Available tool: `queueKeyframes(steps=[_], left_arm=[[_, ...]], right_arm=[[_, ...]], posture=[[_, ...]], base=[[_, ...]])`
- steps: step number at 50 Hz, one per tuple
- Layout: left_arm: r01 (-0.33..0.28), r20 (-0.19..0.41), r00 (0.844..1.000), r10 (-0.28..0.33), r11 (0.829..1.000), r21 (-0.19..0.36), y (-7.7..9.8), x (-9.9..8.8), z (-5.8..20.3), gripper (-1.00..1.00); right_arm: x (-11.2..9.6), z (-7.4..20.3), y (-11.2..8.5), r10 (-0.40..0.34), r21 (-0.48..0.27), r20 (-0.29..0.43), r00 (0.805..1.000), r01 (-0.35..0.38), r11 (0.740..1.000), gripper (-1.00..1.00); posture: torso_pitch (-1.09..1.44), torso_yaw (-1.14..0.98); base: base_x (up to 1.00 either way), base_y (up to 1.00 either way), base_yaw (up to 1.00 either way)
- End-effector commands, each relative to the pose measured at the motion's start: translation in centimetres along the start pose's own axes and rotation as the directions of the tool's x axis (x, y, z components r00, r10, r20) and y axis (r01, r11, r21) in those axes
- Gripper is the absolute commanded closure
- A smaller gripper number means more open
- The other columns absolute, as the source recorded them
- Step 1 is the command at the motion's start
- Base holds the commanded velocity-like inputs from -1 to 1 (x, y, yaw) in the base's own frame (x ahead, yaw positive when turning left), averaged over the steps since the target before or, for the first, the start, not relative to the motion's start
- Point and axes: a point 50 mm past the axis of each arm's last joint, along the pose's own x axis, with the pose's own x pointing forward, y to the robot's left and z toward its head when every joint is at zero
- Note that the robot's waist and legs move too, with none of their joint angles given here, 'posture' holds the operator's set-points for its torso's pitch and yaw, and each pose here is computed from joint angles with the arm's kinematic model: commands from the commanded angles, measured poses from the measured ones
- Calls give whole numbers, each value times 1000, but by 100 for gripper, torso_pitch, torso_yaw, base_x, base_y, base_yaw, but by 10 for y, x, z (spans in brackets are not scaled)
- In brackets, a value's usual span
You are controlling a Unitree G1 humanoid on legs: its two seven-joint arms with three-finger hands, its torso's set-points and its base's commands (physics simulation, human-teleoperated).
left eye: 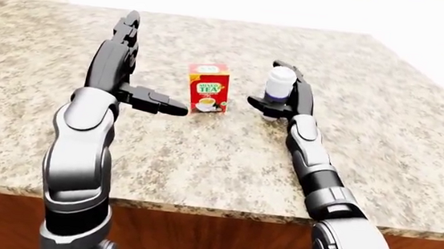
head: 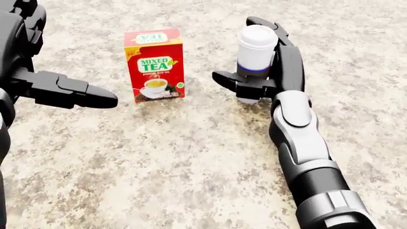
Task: Move the drinks to the dining counter.
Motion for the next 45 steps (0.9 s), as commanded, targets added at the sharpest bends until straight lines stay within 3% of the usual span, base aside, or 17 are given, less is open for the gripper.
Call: queueKeyframes(steps=[1,6,7,19,34,45], left_arm=[[-29,91,995,27,999,14,5,-3,19,-100],[-27,94,995,26,1000,16,4,-2,20,-100],[-26,94,995,25,1000,16,4,-2,20,-100],[-31,98,995,29,999,15,7,-3,25,-100],[-38,109,993,37,999,13,10,-2,32,-100],[-38,119,992,36,999,11,11,-5,37,-100]], right_arm=[[1,9,-5,-12,2,59,998,12,1000,-53],[0,7,-8,-12,0,57,998,12,1000,-75],[0,8,-8,-9,-1,57,998,9,1000,-99],[-2,20,-22,-26,-1,83,996,26,1000,-100],[-13,46,-55,-107,11,145,984,107,994,-100],[-40,88,-80,-161,52,202,966,153,987,-100]], posture=[[0,0],[0,0],[0,0],[0,0],[0,0],[0,0]], base=[[0,0,0],[0,0,0],[0,0,0],[0,0,0],[0,0,0],[0,0,0]])
